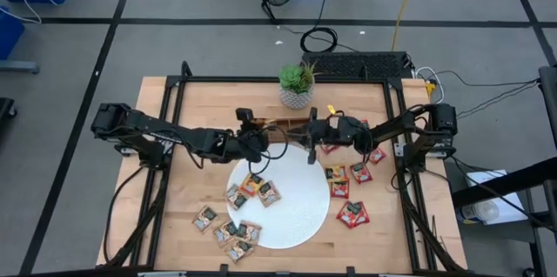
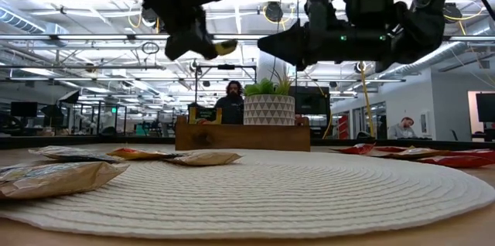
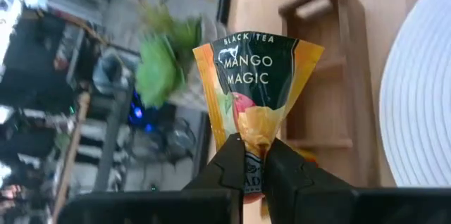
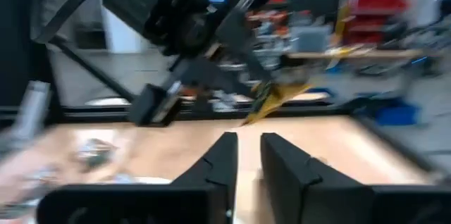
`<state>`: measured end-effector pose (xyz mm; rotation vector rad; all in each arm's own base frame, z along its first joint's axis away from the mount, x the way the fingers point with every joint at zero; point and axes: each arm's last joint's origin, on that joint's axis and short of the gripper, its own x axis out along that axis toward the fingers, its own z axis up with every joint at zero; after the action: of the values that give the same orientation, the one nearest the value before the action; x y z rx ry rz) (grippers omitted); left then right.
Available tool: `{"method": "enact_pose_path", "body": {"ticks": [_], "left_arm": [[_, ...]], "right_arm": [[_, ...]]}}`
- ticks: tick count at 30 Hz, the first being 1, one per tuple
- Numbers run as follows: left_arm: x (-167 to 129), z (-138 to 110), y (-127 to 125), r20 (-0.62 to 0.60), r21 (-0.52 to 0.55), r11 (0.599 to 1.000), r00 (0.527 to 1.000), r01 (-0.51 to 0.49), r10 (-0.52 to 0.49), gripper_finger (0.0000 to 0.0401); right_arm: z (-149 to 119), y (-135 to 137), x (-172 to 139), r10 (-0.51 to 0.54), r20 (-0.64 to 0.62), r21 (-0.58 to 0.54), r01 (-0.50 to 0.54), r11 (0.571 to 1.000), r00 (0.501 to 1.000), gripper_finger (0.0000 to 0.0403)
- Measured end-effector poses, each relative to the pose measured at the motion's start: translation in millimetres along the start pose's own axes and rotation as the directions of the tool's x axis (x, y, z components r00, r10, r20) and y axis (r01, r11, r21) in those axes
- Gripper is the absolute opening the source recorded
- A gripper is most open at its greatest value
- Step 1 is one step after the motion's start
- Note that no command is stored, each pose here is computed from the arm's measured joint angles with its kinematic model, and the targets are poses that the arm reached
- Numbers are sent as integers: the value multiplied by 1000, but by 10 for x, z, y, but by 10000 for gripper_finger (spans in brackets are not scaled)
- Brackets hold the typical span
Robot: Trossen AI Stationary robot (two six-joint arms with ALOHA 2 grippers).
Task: Pick & Place Tea
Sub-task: Put the mango tea bag into the wooden organizer
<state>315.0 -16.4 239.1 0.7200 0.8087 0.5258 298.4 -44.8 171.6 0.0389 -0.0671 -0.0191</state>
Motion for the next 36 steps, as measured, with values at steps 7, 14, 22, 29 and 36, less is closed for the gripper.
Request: {"method": "enact_pose_path", "body": {"ticks": [7, 14, 22, 29, 36], "left_arm": [[5, 52, 32, 44, 41, 999, 999, -15, 14, 28], [42, 33, 65, 35, 45, 999, 999, -14, 12, 28], [56, 28, 77, 40, 43, 999, 999, 2, -4, 28], [39, 39, 61, 47, 61, 998, 999, 3, -6, 28], [35, 60, 64, 69, 52, 999, 998, 8, -12, 28]], "right_arm": [[88, -132, 58, 74, 20, 153, -77, 985, 997, 144], [199, -85, 231, 96, 3, 169, -96, 981, 995, 170], [257, -74, 346, 90, -39, 149, -83, 985, 995, 160], [194, -134, 336, 21, -105, 180, -2, 984, 994, 160], [221, -140, 339, 5, -76, 168, 8, 986, 997, 146]]}}
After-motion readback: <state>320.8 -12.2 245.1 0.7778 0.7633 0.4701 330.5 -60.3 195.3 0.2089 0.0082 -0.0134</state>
